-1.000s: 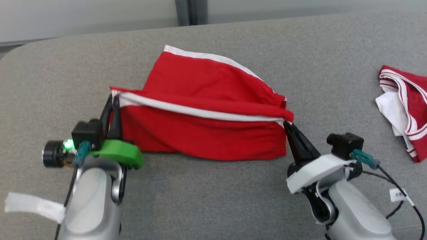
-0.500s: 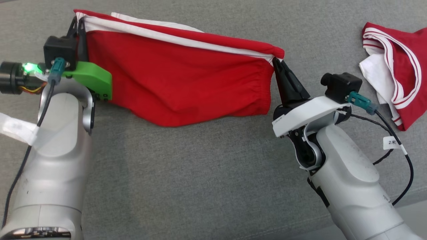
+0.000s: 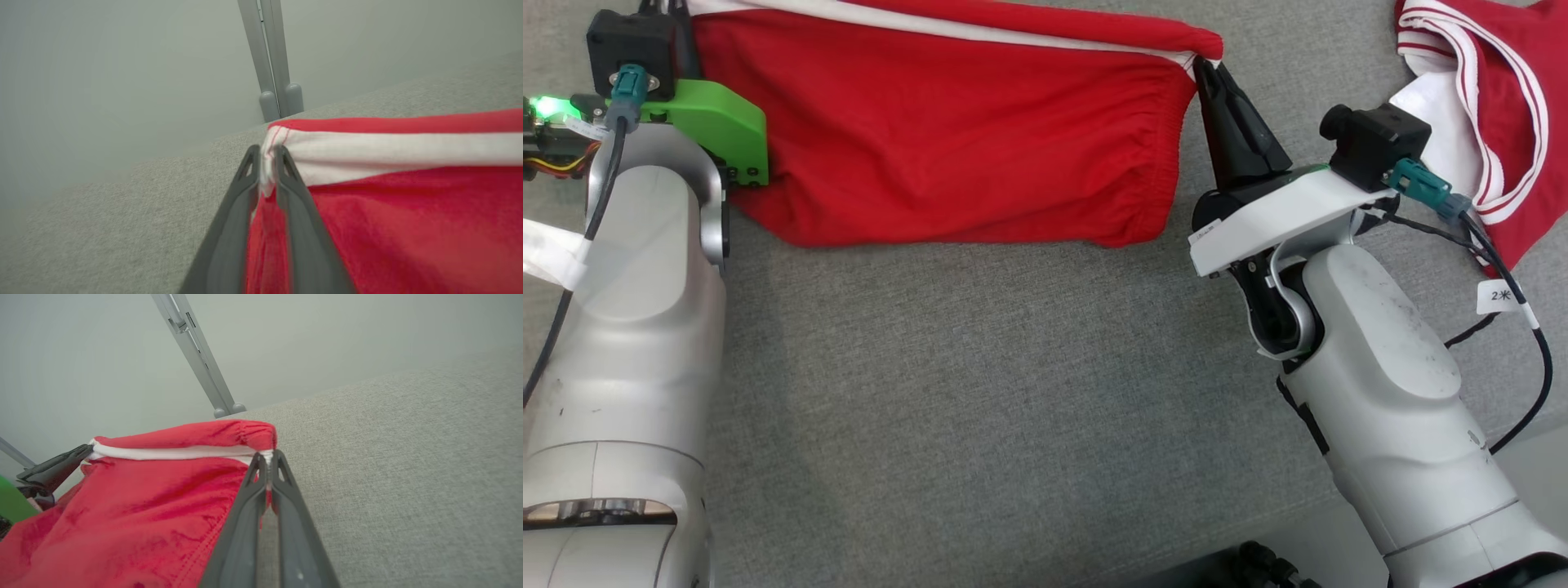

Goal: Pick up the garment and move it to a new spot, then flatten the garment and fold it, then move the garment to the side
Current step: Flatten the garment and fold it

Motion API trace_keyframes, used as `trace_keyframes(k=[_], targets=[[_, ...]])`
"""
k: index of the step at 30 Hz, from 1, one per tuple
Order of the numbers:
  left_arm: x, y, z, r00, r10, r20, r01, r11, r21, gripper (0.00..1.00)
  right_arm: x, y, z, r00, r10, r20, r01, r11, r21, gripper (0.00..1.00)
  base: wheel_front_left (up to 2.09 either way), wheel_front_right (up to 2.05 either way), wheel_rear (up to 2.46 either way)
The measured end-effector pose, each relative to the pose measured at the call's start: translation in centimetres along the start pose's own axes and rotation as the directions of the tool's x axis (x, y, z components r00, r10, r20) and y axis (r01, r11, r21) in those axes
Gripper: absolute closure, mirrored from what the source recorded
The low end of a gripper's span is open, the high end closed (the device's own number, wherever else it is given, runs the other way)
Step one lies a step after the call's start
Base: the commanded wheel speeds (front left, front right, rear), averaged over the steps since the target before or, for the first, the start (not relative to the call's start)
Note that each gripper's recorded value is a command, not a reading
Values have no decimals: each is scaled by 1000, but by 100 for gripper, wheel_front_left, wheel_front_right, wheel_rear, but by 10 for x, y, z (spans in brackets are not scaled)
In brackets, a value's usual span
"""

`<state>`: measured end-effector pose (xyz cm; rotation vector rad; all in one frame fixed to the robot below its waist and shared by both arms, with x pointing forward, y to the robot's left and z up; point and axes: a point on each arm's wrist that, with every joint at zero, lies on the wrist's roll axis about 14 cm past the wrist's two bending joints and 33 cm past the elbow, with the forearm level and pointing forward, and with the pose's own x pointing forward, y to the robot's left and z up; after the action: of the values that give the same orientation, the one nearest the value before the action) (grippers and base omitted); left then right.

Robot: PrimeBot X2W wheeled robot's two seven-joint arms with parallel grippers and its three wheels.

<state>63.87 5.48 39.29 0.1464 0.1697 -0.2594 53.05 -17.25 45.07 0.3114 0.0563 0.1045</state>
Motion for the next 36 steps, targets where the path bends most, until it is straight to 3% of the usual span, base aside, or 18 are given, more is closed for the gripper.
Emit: trace_keyframes(k=[10,22,23,24,36], targets=[[-12,2,-3,1000,17,-15,-18,998,-60,0,-7,-12,17,998,-34,55,38,996,-82,0,0,0,0],[-62,5,-51,965,14,-261,-31,998,-61,0,-35,-19,28,993,-81,85,89,992,-88,0,0,0,0],[-64,4,-51,963,12,-270,-30,998,-63,41,-37,-19,29,993,-82,86,90,992,-91,0,0,0,0],[-66,3,-51,960,5,-279,-24,998,-63,100,-39,-19,30,993,-84,87,92,992,-90,0,0,0,0],[-130,-3,-62,951,19,-310,-86,975,-205,100,-80,-20,40,989,-111,94,124,982,-143,0,0,0,0]])
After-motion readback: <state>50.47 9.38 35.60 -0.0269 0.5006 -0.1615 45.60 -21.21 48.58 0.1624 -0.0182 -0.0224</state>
